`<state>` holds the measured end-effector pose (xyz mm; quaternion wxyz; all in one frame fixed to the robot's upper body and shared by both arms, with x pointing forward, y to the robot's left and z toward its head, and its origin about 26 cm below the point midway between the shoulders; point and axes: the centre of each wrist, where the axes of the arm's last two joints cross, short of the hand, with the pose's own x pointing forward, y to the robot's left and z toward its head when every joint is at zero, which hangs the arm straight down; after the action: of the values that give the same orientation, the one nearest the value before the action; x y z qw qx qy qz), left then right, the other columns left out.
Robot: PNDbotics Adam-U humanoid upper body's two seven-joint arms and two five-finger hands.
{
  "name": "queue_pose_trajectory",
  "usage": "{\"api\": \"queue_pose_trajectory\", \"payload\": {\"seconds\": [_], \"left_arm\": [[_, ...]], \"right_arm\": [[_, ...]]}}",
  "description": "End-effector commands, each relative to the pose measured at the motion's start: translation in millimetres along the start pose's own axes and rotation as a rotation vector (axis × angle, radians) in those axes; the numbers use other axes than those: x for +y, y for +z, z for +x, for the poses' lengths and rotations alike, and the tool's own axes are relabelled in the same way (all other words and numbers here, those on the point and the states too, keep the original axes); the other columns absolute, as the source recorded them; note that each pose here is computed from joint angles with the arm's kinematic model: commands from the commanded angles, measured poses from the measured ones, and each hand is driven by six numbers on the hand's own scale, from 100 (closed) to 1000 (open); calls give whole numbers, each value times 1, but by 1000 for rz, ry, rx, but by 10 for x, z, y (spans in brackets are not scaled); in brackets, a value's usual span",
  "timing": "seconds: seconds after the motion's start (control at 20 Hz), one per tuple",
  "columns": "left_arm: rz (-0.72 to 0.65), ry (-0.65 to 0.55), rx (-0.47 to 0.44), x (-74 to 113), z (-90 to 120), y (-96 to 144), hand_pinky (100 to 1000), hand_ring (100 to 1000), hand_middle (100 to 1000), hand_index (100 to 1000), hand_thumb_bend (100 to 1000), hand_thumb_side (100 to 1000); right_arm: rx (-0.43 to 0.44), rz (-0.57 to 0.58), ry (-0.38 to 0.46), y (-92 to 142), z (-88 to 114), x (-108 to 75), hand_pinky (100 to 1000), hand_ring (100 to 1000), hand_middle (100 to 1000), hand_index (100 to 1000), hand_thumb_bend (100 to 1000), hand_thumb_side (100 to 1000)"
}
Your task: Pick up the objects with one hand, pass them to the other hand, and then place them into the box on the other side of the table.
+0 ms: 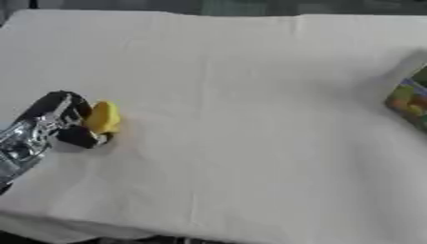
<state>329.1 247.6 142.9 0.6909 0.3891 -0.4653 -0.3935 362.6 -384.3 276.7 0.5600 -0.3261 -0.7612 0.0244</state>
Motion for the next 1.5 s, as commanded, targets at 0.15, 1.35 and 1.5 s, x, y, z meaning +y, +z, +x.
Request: {"api": "queue_pose_trajectory", "payload": {"seconds": [0.15,1.35,1.5], "left_arm": [[40,-13,2,160,-49,38,659,626,537,511,272,101],[370,49,-212,830,332,559,534,533,478,437,234,100],[392,70,-260,843,485,586,528,527,473,436,242,100]], "right_arm": [[-33,-21,12,-22,109,-110,810,960,768,941,100,561],[-34,-29,9,-22,108,-132,808,959,769,940,100,566],[-33,-26,7,-22,107,-128,809,960,770,940,100,567]]}}
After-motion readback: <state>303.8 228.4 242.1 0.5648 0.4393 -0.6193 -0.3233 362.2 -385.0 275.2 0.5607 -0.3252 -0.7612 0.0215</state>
